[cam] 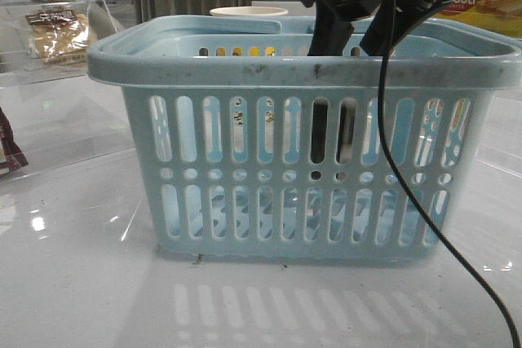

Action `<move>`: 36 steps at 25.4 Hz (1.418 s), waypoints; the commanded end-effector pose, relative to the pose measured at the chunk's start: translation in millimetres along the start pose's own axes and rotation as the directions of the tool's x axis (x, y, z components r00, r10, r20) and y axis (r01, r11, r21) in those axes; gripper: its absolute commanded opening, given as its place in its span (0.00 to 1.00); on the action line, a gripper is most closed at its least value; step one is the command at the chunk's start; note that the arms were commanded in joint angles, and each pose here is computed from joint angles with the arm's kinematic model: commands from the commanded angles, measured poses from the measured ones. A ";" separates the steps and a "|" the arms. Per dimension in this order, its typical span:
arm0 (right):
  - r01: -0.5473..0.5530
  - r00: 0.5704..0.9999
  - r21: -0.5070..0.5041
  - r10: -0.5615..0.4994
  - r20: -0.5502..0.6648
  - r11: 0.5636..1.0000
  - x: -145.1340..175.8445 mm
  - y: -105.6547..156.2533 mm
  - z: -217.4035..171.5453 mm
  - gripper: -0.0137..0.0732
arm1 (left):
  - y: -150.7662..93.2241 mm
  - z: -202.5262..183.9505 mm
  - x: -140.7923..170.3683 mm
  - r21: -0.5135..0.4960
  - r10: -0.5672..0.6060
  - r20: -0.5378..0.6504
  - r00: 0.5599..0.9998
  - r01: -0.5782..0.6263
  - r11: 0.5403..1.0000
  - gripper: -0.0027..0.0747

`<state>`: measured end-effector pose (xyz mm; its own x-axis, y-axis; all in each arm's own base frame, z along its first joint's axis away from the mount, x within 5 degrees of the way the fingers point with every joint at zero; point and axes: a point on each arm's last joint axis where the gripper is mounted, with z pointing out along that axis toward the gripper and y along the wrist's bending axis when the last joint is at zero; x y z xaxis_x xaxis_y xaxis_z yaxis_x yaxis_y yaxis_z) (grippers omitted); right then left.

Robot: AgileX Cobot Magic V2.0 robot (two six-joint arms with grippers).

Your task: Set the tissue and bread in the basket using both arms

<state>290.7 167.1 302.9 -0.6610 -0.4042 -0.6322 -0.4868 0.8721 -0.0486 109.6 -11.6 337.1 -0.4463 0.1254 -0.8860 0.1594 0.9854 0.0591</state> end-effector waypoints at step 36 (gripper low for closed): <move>0.045 0.923 -0.047 -0.024 0.384 0.998 109.1 0.5 -196.8 0.80 | 18.4 129.4 -69.2 -0.011 -0.039 -0.073 0.997 0.038 0.999 0.77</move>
<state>105.3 68.6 373.2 -0.4493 -0.3196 -0.8342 -0.5382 0.8422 -0.0328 231.9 -14.6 316.9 -0.6064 0.1199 -0.7860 0.1472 0.9884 0.0372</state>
